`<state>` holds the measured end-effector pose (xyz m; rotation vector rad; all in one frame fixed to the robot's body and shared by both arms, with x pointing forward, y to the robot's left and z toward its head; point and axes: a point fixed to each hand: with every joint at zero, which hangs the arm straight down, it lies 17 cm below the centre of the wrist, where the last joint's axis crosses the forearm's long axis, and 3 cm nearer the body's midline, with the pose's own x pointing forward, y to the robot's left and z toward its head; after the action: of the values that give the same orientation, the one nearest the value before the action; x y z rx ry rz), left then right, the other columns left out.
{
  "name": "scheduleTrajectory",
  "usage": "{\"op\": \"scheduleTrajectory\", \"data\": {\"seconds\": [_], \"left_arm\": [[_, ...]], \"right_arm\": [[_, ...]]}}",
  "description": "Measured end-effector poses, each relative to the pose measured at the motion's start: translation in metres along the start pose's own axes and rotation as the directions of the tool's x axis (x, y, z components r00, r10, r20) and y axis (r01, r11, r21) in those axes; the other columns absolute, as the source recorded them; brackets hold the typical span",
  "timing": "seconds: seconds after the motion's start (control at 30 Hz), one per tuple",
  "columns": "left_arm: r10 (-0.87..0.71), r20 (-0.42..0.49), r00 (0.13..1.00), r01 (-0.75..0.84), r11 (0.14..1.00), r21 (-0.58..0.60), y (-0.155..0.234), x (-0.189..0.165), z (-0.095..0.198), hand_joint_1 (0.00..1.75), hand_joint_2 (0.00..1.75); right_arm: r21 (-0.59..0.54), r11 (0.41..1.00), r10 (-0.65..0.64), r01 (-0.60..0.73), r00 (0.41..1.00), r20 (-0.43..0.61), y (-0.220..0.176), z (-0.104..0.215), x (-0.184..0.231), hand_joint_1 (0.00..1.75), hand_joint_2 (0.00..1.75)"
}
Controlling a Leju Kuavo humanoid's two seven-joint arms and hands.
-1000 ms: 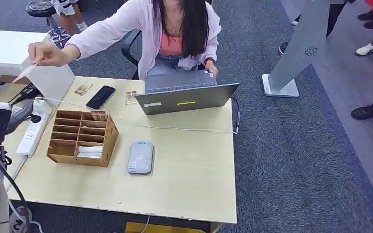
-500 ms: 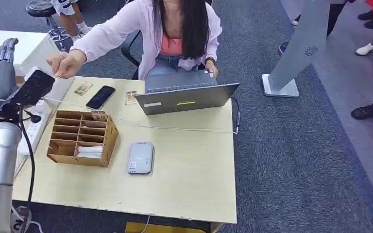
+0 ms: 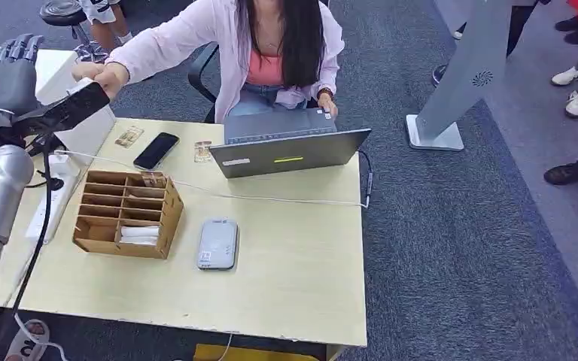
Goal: Pass the card to the sensor for recognition and then transmit it.
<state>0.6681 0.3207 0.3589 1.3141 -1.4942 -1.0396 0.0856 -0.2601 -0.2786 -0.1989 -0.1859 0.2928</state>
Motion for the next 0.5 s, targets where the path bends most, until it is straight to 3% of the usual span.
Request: {"op": "scheduleTrajectory", "data": {"seconds": [0.1,0.13,0.17,0.5], "left_arm": [[-0.044,-0.011,0.999,0.044,0.999,-0.013,0.0009,-0.0043,-0.0034,0.0,1.75],[-0.051,-0.015,0.999,0.051,0.999,-0.016,0.001,-0.0055,-0.0041,0.31,1.75],[-0.056,-0.015,0.998,0.056,0.998,-0.017,0.0013,-0.0062,-0.0045,1.75,1.75],[-0.058,-0.018,0.998,0.057,0.998,-0.032,-0.0081,-0.0109,-0.0023,1.75,1.75]], "right_arm": [[0.001,1.0,0.009,-0.009,1.0,0.002,0.0008,0.0002,0.0005,0.0,1.75],[0.001,1.0,0.009,-0.009,1.0,0.002,0.0008,0.0002,0.0004,0.0,1.75],[0.001,1.0,0.01,-0.01,1.0,0.002,0.0008,0.0002,0.0005,0.0,1.75],[0.001,1.0,0.01,-0.01,1.0,0.002,0.0008,0.0002,0.0006,0.0,1.75]]}}
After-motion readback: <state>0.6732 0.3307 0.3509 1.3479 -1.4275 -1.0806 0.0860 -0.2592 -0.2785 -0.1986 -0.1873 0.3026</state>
